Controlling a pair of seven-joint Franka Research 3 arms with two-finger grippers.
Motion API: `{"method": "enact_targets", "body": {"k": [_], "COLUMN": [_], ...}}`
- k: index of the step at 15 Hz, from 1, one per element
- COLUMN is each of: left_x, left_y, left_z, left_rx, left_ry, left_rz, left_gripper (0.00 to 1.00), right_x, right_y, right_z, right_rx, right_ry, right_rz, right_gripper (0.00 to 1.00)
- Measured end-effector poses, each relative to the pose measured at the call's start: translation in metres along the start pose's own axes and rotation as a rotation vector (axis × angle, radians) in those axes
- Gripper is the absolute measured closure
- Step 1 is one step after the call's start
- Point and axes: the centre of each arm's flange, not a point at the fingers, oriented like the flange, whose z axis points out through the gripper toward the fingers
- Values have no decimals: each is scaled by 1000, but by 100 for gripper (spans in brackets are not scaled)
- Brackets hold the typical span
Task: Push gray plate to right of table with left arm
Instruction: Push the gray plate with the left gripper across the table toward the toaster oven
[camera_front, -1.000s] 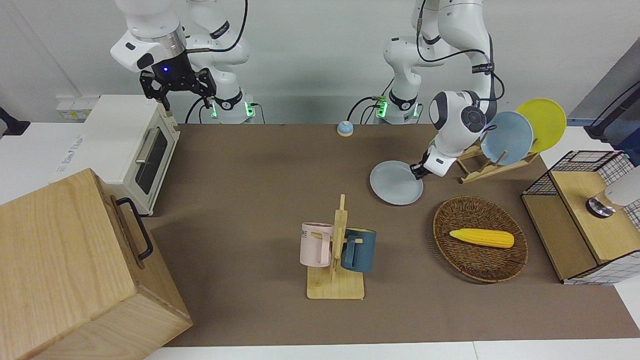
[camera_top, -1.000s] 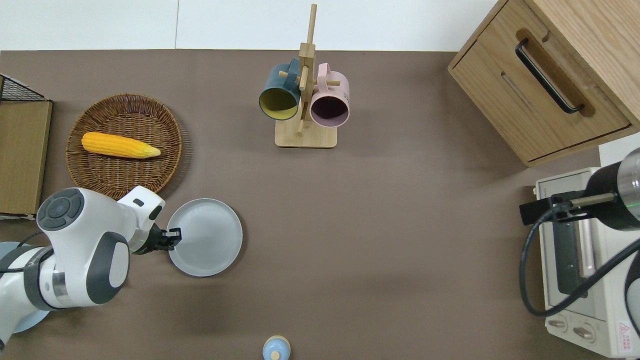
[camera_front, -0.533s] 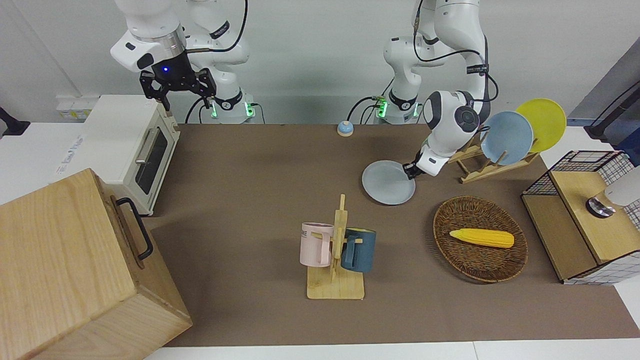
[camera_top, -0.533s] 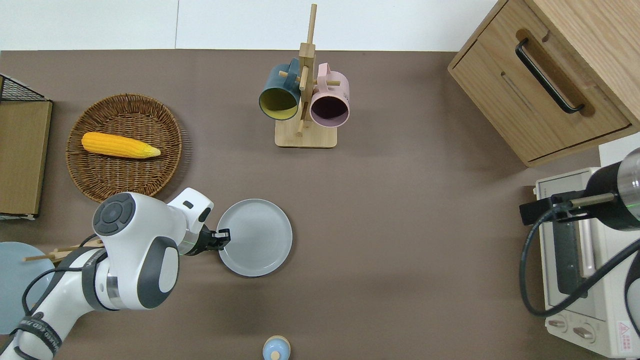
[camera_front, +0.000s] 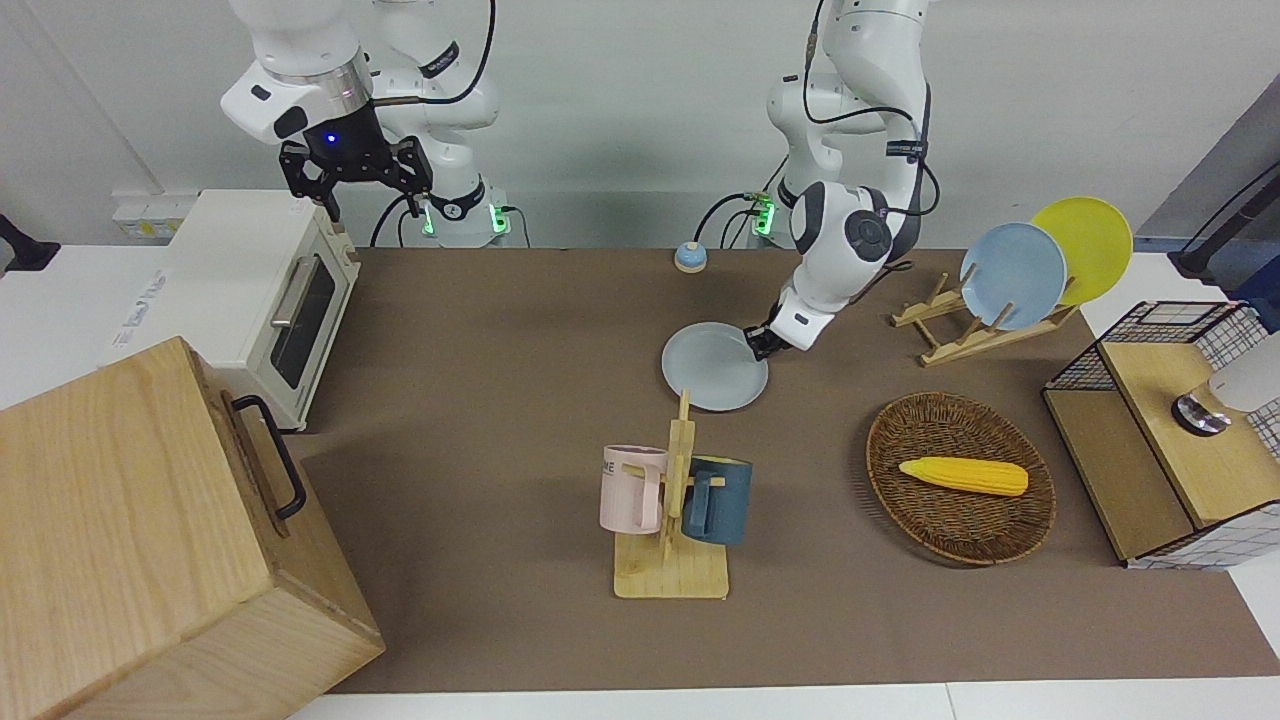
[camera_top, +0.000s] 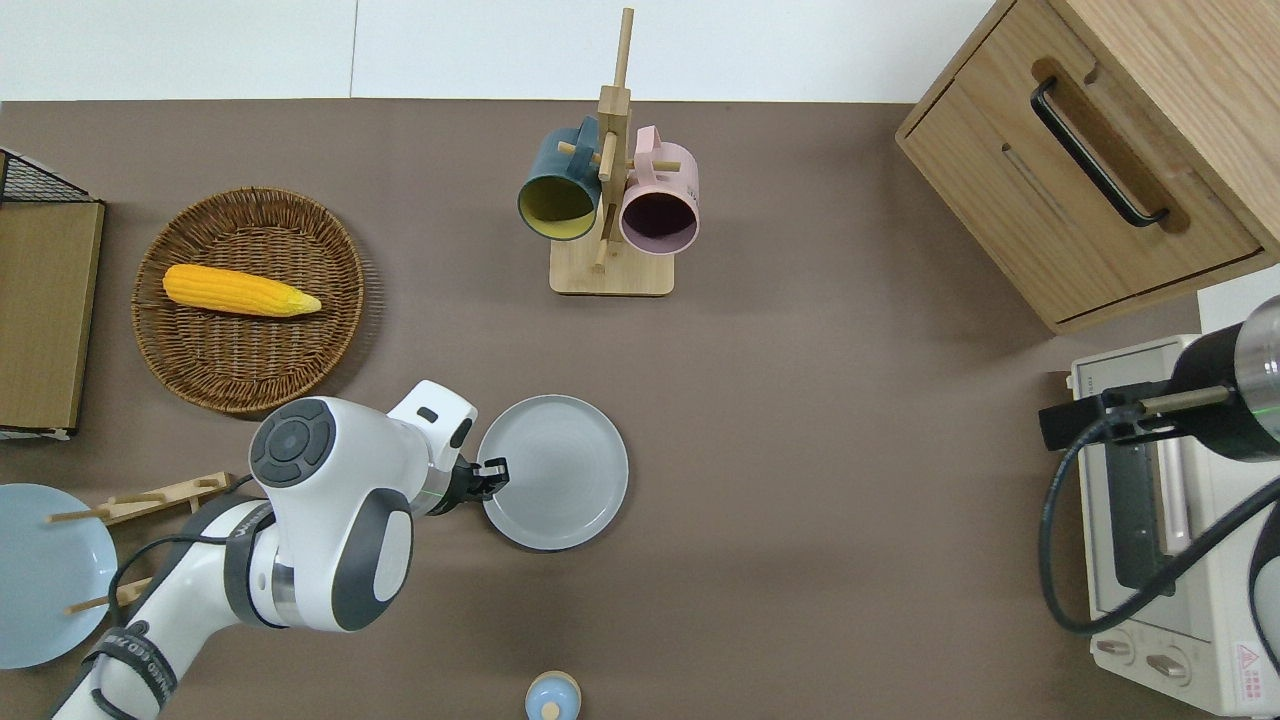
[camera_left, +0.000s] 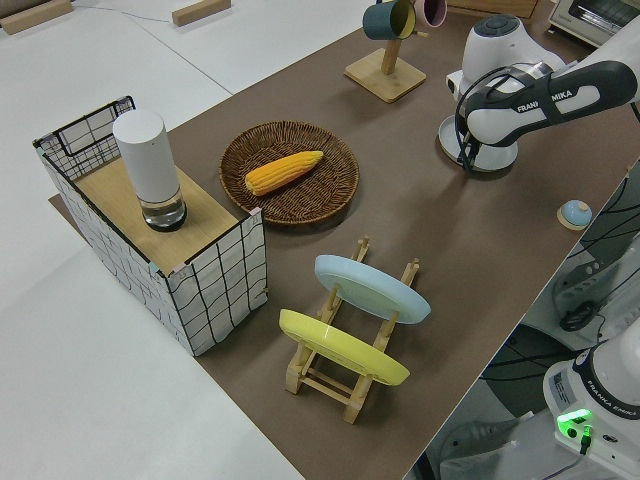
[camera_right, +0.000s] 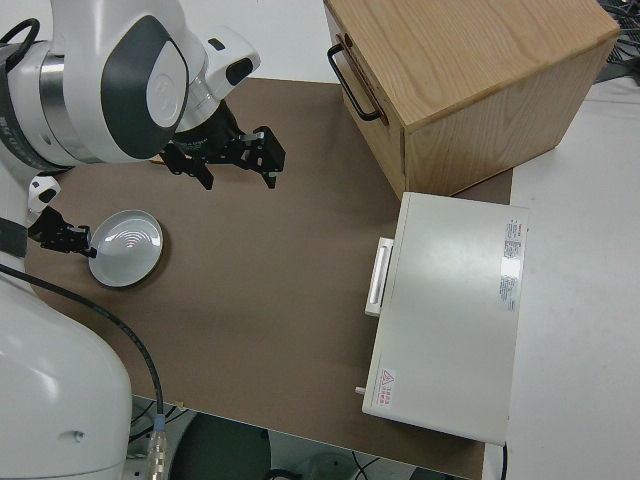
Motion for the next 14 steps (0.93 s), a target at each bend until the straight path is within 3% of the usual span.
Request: {"method": "enact_targets", "body": {"k": [10, 14], "left_x": [-68, -79], "left_y": [104, 123], "left_z": [34, 39], "left_rx": [-73, -95], "left_ry": [0, 7], "left_rz": [-22, -31], "left_gripper": [96, 96], "right_x": [0, 0], "right_y": [0, 0], "right_z": [0, 0], "right_rx": [0, 0], "right_ry": [0, 0], "right_rz": [0, 0], "right_gripper": [0, 0]}}
